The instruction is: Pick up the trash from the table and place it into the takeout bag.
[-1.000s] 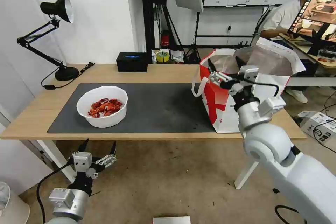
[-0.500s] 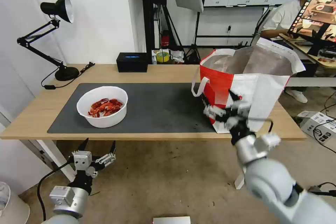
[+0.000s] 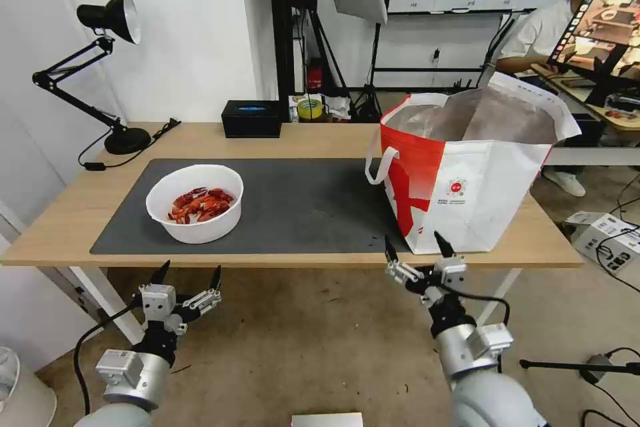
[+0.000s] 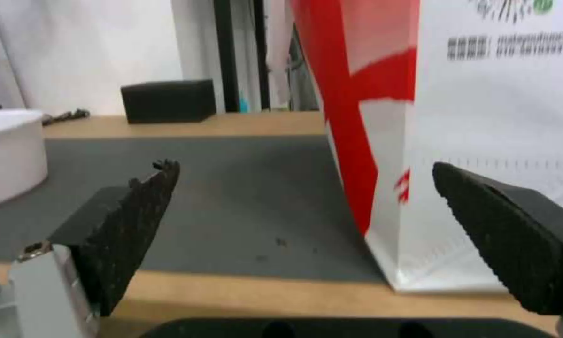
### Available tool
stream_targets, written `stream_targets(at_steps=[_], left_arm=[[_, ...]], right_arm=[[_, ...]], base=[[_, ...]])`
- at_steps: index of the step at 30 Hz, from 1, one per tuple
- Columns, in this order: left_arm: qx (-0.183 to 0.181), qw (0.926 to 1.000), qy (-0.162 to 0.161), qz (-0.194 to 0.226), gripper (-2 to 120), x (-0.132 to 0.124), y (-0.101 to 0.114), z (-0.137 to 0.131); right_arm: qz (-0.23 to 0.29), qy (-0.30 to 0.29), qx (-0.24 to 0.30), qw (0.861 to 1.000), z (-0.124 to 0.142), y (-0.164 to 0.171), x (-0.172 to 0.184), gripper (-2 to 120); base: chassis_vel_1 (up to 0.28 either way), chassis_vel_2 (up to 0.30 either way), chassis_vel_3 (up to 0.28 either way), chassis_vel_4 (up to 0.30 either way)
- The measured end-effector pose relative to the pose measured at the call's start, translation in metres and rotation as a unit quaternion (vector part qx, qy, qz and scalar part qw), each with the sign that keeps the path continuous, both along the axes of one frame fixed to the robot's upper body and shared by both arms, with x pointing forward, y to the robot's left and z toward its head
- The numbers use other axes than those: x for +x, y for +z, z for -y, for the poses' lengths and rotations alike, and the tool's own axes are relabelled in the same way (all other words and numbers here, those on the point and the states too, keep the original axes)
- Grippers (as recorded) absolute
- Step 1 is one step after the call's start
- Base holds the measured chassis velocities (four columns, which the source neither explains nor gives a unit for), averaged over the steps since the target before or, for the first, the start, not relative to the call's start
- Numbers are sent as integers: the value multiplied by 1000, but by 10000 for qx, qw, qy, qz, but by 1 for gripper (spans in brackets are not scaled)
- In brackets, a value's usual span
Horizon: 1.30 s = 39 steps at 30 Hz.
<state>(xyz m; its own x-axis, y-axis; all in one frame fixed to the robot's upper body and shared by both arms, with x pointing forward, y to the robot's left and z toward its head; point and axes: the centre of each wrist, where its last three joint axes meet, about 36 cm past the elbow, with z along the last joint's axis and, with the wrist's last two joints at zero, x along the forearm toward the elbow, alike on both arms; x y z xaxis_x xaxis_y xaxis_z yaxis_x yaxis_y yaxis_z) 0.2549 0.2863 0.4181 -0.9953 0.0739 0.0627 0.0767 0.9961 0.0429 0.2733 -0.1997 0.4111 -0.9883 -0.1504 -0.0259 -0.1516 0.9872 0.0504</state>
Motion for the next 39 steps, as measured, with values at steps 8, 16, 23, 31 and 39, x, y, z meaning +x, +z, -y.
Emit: stream_targets(at_steps=[8, 16, 23, 31, 39], left_arm=[[-37, 10000, -18, -12, 100, 2, -3, 2], [-30, 10000, -36, -10, 100, 1, -3, 3], [-16, 10000, -39, -31, 100, 0, -4, 2], [14, 10000, -80, 57, 100, 6, 4, -5], [32, 9993, -162, 338, 100, 53, 46, -26]], right_arm=[[-316, -176, -55, 9993, -5, -22, -12, 100], [-421, -244, -177, 9987, -5, -32, -14, 100], [-452, -279, -215, 9984, -6, -36, -15, 100], [-447, -281, -214, 9984, -6, -36, -15, 100], [-444, -281, -212, 9984, -6, -36, -15, 100]], base=[[0, 0, 0, 0], [0, 0, 0, 0], [0, 0, 0, 0], [0, 0, 0, 0], [0, 0, 0, 0]])
